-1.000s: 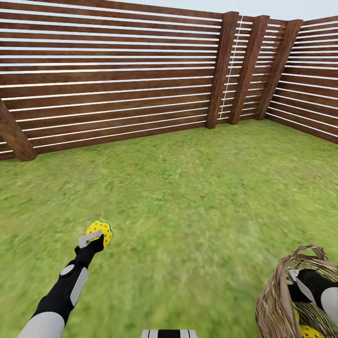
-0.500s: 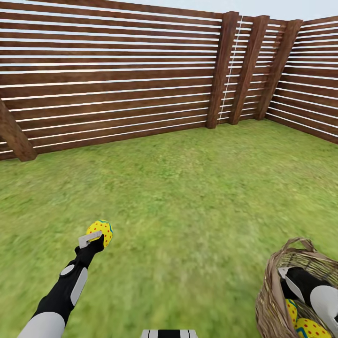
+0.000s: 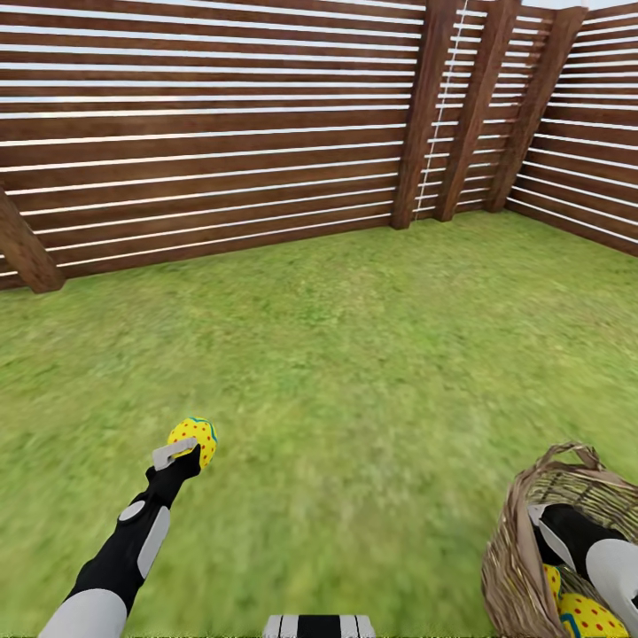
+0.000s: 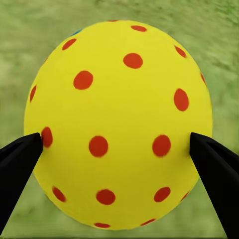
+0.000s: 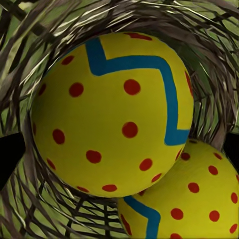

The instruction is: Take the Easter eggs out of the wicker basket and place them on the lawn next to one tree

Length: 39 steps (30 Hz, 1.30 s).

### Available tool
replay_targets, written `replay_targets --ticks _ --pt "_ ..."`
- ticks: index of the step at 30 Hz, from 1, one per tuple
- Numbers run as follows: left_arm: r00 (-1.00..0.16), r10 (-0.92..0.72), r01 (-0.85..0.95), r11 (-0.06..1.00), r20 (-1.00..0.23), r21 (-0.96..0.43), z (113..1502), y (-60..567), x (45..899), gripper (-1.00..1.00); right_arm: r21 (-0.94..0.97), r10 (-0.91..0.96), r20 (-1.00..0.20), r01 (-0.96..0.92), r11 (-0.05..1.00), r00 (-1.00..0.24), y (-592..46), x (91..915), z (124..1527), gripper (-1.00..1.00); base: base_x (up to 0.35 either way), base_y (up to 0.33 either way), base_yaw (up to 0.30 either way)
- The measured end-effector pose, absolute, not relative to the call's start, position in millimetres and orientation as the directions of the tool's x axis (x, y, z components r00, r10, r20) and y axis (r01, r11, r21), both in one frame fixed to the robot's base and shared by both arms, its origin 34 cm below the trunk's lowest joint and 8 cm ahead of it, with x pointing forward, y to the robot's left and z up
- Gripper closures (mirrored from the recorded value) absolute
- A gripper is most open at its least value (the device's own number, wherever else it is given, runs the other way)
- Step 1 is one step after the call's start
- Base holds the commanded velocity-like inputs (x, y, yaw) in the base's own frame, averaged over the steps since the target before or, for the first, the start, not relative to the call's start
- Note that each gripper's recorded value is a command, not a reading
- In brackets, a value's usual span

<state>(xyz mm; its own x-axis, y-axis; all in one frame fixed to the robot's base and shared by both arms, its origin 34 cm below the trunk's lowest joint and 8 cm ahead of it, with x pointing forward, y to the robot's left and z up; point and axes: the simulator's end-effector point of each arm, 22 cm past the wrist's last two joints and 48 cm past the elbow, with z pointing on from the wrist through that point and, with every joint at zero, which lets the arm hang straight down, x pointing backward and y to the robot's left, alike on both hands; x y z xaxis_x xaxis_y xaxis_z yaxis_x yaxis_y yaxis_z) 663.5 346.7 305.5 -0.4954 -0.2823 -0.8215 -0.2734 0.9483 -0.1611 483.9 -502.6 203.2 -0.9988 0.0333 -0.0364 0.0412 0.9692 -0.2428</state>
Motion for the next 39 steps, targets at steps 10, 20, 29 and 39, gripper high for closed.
replay_targets --ticks 10,20,29,39 --pt "-0.535 -0.283 -0.28 0.948 -0.796 -0.149 277.5 345.5 652.6 1.0 -0.245 0.031 0.005 0.029 0.969 -0.999 -502.8 471.3 186.0 -1.0 0.0 0.0 0.0" --pt "-0.553 -0.285 -0.284 0.948 -0.783 -0.144 263.1 344.9 647.1 1.0 -0.248 0.031 0.03 0.022 0.968 -0.999 -502.7 463.6 175.8 -1.0 0.0 0.0 0.0" --pt "-0.554 -0.291 -0.283 0.947 -0.78 -0.152 262.5 339.1 647.2 1.0 -0.251 0.026 0.029 0.018 0.968 -0.999 -503.0 464.0 176.0 1.0 0.0 0.0 0.0" --pt "-0.553 -0.291 -0.283 0.947 -0.78 -0.153 262.4 339.2 647.1 1.0 -0.251 0.026 0.03 0.018 0.968 -0.999 -503.2 463.9 176.0 1.0 0.0 0.0 0.0"
